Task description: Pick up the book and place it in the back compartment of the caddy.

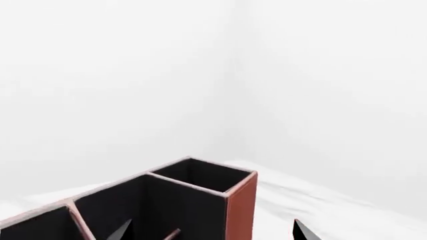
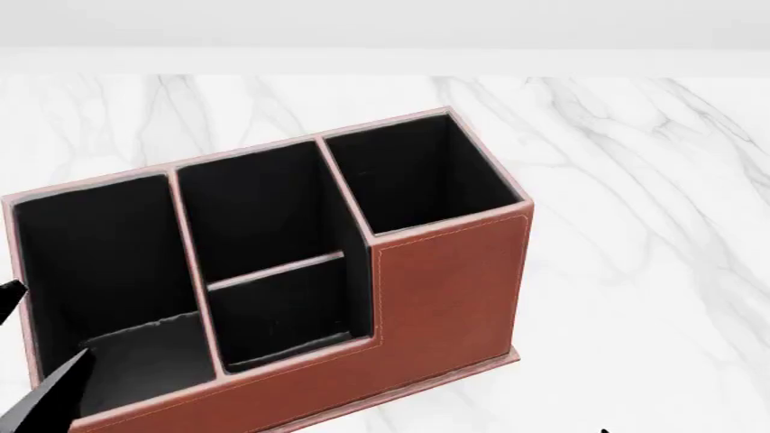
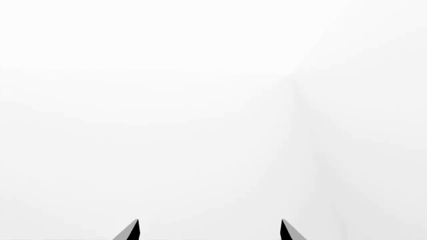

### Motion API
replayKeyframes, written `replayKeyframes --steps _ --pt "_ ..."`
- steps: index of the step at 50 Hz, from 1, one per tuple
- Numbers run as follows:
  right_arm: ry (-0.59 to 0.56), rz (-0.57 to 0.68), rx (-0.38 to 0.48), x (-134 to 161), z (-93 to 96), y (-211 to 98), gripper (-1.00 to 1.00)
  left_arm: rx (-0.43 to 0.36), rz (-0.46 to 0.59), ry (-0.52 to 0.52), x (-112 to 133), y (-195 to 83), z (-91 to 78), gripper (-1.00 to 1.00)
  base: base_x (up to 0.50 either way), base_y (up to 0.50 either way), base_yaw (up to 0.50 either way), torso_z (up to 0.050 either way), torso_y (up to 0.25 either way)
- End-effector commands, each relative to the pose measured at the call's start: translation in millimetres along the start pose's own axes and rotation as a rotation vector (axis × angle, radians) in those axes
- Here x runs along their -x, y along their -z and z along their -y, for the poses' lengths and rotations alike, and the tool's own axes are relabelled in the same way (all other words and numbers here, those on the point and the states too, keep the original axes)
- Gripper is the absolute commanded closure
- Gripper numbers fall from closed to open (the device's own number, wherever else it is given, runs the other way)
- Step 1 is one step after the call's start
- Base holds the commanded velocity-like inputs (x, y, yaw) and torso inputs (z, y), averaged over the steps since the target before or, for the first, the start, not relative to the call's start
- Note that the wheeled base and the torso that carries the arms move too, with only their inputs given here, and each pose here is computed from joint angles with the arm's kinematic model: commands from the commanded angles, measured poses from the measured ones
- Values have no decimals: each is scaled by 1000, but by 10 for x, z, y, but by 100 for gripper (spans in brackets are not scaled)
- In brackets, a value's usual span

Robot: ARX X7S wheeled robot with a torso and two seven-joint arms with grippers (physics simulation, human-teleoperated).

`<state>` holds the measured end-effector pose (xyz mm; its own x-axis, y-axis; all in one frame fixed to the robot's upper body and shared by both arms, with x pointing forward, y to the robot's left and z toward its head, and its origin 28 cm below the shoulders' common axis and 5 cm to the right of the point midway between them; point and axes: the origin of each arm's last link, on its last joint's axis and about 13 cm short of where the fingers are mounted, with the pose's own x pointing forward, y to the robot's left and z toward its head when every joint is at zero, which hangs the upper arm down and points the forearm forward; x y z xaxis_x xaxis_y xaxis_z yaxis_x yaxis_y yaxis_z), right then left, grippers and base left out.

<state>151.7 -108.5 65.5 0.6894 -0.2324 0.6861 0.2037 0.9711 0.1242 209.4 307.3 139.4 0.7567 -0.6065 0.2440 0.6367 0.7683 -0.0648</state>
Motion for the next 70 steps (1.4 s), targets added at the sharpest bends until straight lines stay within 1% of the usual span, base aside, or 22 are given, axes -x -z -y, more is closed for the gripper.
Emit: replayKeyframes --steps 1,5,8,9,10,16,22,26,29,46,60,70 --pt "-3 -3 1 2 -4 8 -100 84 -76 134 48 63 7 -100 0 0 0 0 0" --pt "-5 -3 1 4 -6 14 -100 94 -90 167 61 110 29 -100 0 0 0 0 0" --pt "-5 -2 0 2 -6 10 -100 94 -99 167 48 131 20 -100 0 0 0 0 0" --pt "-5 -2 0 3 -6 9 -100 72 -119 148 43 144 16 -100 0 0 0 0 0" --pt "-4 -2 1 3 -7 12 -100 90 -116 169 43 159 22 -100 0 0 0 0 0" --pt "-6 -2 1 7 -8 12 -100 90 -133 175 35 208 28 -100 0 0 0 0 0" --pt "-6 -1 3 4 -5 10 -100 94 -180 198 14 286 47 -100 0 0 0 0 0" --pt "-5 0 1 3 -2 8 -100 85 -243 224 -3 351 82 -100 0 0 0 0 0" --pt "-6 0 1 4 -4 7 -100 81 -258 228 -27 407 92 -100 0 0 0 0 0" --pt "-7 -5 2 -1 -7 23 -100 86 -296 248 -96 520 94 -100 0 0 0 0 0" --pt "-8 -7 4 1 -8 31 -100 99 -334 308 -215 619 160 -100 0 0 0 0 0" --pt "-11 -8 5 6 -13 31 -100 97 -353 322 -287 683 191 -100 0 0 0 0 0"
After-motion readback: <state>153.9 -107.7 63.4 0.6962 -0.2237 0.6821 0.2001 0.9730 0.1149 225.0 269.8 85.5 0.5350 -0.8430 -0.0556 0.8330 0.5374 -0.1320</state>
